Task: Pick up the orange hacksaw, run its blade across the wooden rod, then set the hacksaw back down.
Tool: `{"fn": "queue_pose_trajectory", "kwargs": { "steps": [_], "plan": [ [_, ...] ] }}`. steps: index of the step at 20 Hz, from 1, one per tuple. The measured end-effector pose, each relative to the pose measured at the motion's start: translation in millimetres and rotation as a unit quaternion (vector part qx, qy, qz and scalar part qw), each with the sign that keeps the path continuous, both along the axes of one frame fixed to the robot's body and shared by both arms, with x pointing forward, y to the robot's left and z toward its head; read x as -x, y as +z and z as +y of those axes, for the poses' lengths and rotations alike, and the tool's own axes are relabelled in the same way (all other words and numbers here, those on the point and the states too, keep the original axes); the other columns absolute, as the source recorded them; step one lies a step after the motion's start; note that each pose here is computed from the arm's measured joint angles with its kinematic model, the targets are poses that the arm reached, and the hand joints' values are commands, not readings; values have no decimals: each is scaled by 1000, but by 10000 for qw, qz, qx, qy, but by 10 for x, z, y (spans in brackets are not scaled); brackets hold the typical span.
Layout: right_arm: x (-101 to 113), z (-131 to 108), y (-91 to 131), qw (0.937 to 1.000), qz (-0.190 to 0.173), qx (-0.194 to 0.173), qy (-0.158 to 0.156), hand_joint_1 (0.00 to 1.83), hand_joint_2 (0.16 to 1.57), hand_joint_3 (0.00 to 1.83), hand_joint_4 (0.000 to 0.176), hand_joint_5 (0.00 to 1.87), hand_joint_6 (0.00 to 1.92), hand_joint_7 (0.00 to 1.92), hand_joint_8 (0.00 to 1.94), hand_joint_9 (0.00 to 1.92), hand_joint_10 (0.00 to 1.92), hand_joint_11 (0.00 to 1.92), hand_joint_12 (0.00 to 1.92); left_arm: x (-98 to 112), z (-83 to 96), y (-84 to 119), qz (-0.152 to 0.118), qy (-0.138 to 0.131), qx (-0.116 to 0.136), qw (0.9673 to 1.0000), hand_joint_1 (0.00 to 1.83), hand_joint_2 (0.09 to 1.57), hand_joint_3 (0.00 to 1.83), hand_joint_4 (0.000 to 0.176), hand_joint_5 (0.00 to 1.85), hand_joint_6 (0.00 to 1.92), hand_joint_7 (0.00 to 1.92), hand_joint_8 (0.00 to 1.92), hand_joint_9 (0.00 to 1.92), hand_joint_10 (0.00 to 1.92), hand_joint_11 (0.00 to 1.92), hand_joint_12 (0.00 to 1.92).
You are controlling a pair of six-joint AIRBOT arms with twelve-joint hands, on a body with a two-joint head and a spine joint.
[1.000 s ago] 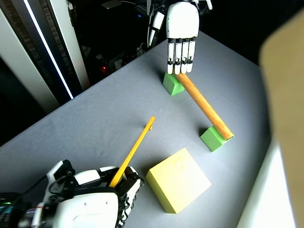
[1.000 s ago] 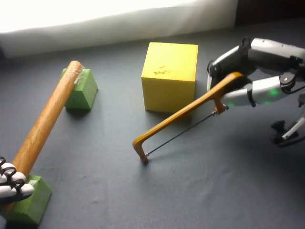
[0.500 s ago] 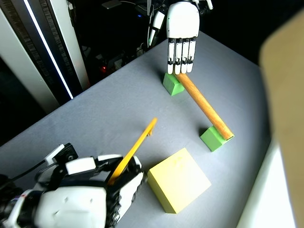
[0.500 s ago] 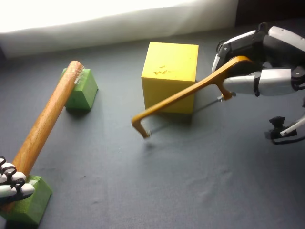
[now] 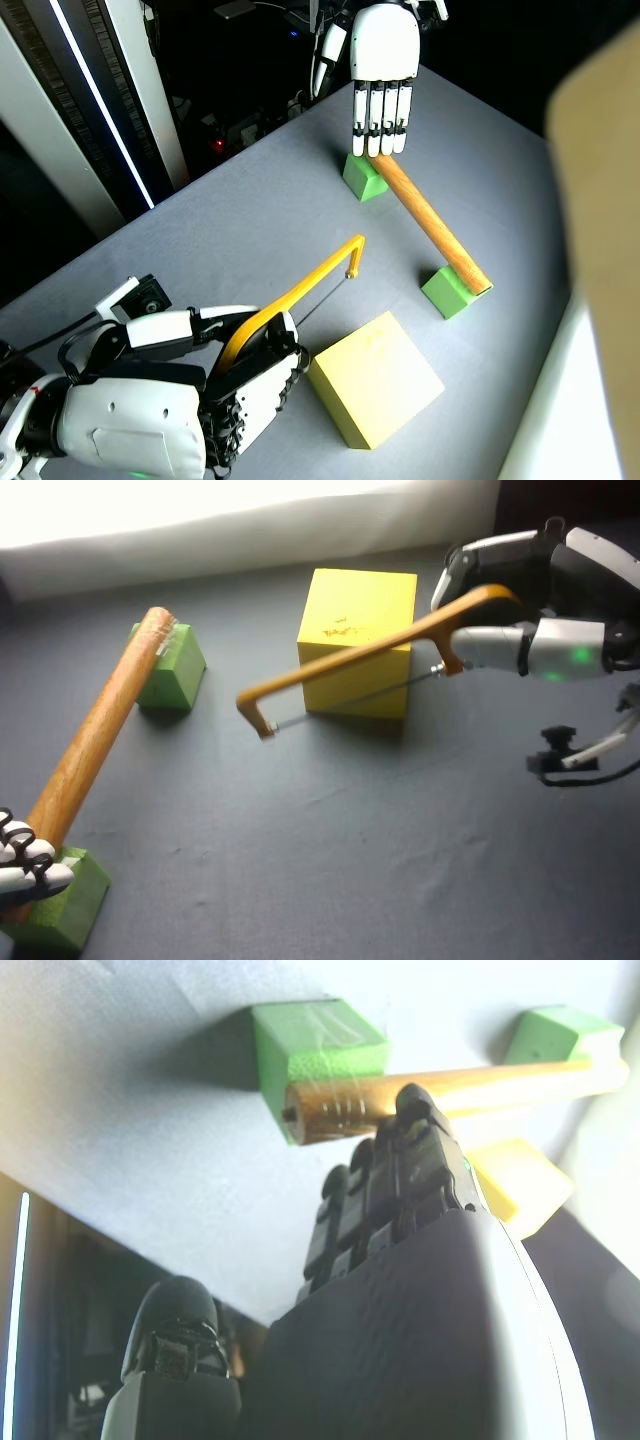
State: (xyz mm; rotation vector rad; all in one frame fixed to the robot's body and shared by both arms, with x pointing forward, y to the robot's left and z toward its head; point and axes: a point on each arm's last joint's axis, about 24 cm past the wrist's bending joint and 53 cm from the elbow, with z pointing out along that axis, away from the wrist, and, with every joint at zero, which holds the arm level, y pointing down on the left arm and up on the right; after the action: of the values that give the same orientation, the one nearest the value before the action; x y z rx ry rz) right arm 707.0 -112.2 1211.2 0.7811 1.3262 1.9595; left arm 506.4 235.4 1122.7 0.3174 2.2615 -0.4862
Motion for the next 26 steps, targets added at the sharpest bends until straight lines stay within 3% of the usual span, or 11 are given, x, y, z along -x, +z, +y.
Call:
{"fn": "queue_pose_trajectory", "kwargs": {
  "steps": [5,8,10,17,19,26],
  "plan": [
    [44,-15,144,9964,-37,-781,-318,1254,1152,1,0,820,1024,1013,1176,1099,1011,1031,1348,-2,-7,3,-5,-4,11,10000,53,1238,0,0,0,0,2,0,23,0,0,187],
    [94,98,228,9930,-99,-1121,-348,1254,1152,0,0,821,1029,1018,1164,1092,1016,1012,1370,-2,-10,1,-3,-7,13,10000,55,1241,0,0,0,0,0,0,5,1,0,119],
    [106,195,298,9908,-156,-1304,-326,1249,1165,0,0,788,1075,999,1196,1083,1036,1007,1380,-2,-9,1,-3,-5,12,10000,83,1231,0,0,0,0,0,0,26,1,0,191],
    [97,602,264,9911,-99,-1296,-297,1243,1177,1,0,761,1105,977,1234,1061,1065,1002,1398,-5,-12,6,-11,-5,20,10000,39,1239,0,0,0,0,3,0,32,3,0,179],
    [116,720,225,9920,-108,-1233,-245,1252,1158,1,0,810,1032,1002,1197,1065,1048,1005,1378,-6,-10,4,-10,-1,15,10000,7,1240,1,0,0,0,0,0,33,1,0,216],
    [83,926,139,9952,-148,-924,-285,1240,1184,1,0,743,1119,967,1252,1073,1074,1024,1366,-12,-32,10,-22,-16,48,10000,65,1241,2,0,0,0,0,0,5,1,0,42]
  ]
}}
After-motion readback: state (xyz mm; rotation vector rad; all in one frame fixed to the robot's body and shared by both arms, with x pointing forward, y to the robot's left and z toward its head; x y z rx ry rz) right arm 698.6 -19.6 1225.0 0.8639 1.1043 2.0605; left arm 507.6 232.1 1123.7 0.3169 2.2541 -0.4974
